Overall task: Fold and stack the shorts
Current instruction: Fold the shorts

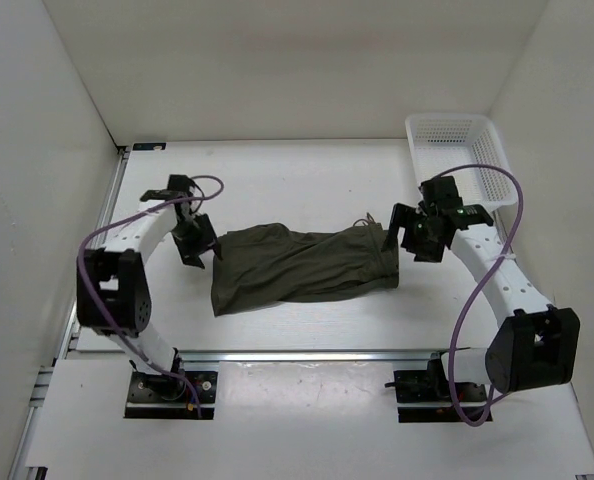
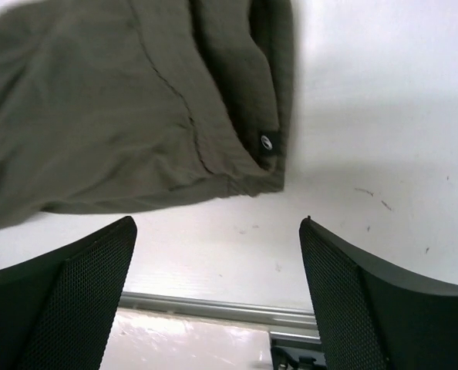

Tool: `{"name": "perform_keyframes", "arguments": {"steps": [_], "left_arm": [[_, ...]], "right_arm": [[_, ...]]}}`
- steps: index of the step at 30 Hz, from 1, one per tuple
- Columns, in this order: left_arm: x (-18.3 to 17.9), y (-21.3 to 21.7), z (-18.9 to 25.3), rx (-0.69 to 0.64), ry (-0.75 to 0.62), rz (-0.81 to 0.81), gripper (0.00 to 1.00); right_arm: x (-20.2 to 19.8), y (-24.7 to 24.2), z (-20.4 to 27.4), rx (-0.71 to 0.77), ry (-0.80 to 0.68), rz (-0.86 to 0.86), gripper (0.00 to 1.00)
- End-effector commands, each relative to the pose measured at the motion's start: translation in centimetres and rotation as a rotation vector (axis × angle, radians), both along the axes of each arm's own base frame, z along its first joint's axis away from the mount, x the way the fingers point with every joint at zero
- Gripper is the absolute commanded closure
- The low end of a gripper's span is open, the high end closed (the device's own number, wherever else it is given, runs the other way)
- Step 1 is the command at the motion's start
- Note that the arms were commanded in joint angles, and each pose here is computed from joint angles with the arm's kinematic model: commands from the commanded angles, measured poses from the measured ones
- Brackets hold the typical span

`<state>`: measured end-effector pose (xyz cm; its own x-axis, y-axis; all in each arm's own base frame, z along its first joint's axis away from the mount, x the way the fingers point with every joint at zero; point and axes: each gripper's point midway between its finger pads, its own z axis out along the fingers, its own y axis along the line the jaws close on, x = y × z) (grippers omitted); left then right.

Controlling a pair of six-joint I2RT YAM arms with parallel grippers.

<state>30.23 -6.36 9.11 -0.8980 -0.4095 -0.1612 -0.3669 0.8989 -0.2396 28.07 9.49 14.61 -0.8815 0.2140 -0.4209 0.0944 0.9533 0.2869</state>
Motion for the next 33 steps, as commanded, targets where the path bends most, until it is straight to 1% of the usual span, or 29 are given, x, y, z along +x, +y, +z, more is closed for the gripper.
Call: {"name": "perform_keyframes", "arguments": {"steps": [1,3,4,5,6,8,9,11,12,13,14,15,16,18,19,20,22,23,25,26,27,29,32,33], "left_arm": [[-0.6,-2.0,-3.6,0.005,0.07,-0.047,0.38],[-0.7,-2.6,-6.0,0.031,0.118,-0.048,0.38],[-0.8,-2.1,-6.8,0.064,0.136,-0.042,0.38],[-1.0,-2.4,-7.4,0.065,0.158,-0.036,0.38],[-0.5,-2.2,-7.6,0.083,0.15,-0.02,0.38],[0.2,-2.2,-7.9,0.089,0.144,-0.008,0.38],[0.3,-2.5,-8.5,0.092,0.16,-0.017,0.4],[1.5,-2.7,-8.6,0.091,0.151,-0.017,0.44],[1.7,-3.0,-8.8,0.092,0.154,-0.026,0.5],[2.6,-3.2,-9.1,0.093,0.15,-0.035,0.64],[2.9,-3.2,-8.7,0.093,0.147,-0.035,0.85],[3.0,-3.2,-8.8,0.094,0.156,-0.036,0.9],[3.9,-3.3,-8.0,0.099,0.133,-0.033,0.9],[4.2,-2.5,-7.4,0.146,0.131,-0.024,0.9],[4.8,-2.1,-6.8,0.152,0.108,-0.001,0.9],[4.8,-2.1,-6.6,0.152,0.111,-0.001,0.9],[5.2,-2.1,-6.0,0.149,0.092,0.0,0.9],[5.3,-2.3,-5.7,0.14,0.091,-0.011,0.9],[5.3,-2.3,-5.7,0.14,0.091,-0.011,0.9],[5.1,-2.4,-6.1,0.133,0.103,-0.013,0.9],[5.1,-2.4,-6.1,0.133,0.103,-0.013,0.9],[5.1,-2.4,-6.4,0.134,0.112,-0.014,0.9],[5.1,-2.4,-6.4,0.134,0.112,-0.014,0.9],[5.1,-2.4,-6.4,0.134,0.112,-0.014,0.9]], "right_arm": [[-0.8,-0.3,-0.9,-0.006,0.028,-0.005,0.09],[-0.9,-0.2,-0.9,0.002,0.029,-0.001,0.07],[-1.1,-0.2,-1.2,0.0,0.038,-0.001,0.05],[-1.1,-0.2,-1.0,0.002,0.029,-0.001,0.02],[-1.1,-0.2,-1.0,0.002,0.029,-0.001,0.0],[-1.3,-0.5,-0.8,0.002,0.029,-0.01,0.0],[-1.5,-0.7,-1.1,0.008,0.041,-0.015,0.0],[-1.7,-0.6,-1.3,0.022,0.053,-0.015,0.0],[-2.0,-0.8,-1.7,0.029,0.067,-0.02,0.0],[-1.7,-0.5,-1.5,0.043,0.056,-0.013,0.0],[-2.1,-0.4,-2.0,0.066,0.076,-0.012,0.0],[-2.2,-0.5,-2.5,0.087,0.085,-0.033,0.0],[-2.3,-0.4,-2.9,0.109,0.095,-0.042,0.0],[-2.5,-0.2,-3.5,0.166,0.114,-0.068,0.05],[-2.9,0.4,-4.1,0.226,0.13,-0.086,0.08],[-2.8,0.3,-4.1,0.26,0.124,-0.112,0.19],[-2.4,0.8,-4.5,0.304,0.107,-0.141,0.29],[-2.0,0.8,-4.3,0.306,0.089,-0.139,0.32],[-1.4,0.9,-4.8,0.307,0.088,-0.138,0.32],[-1.0,0.9,-4.7,0.306,0.089,-0.139,0.3],[-1.1,0.8,-5.6,0.297,0.12,-0.134,0.3],[-0.3,0.9,-5.6,0.293,0.105,-0.123,0.3],[0.8,0.7,-6.2,0.282,0.102,-0.12,0.37],[1.1,0.6,-7.0,0.269,0.118,-0.128,0.4]]}}
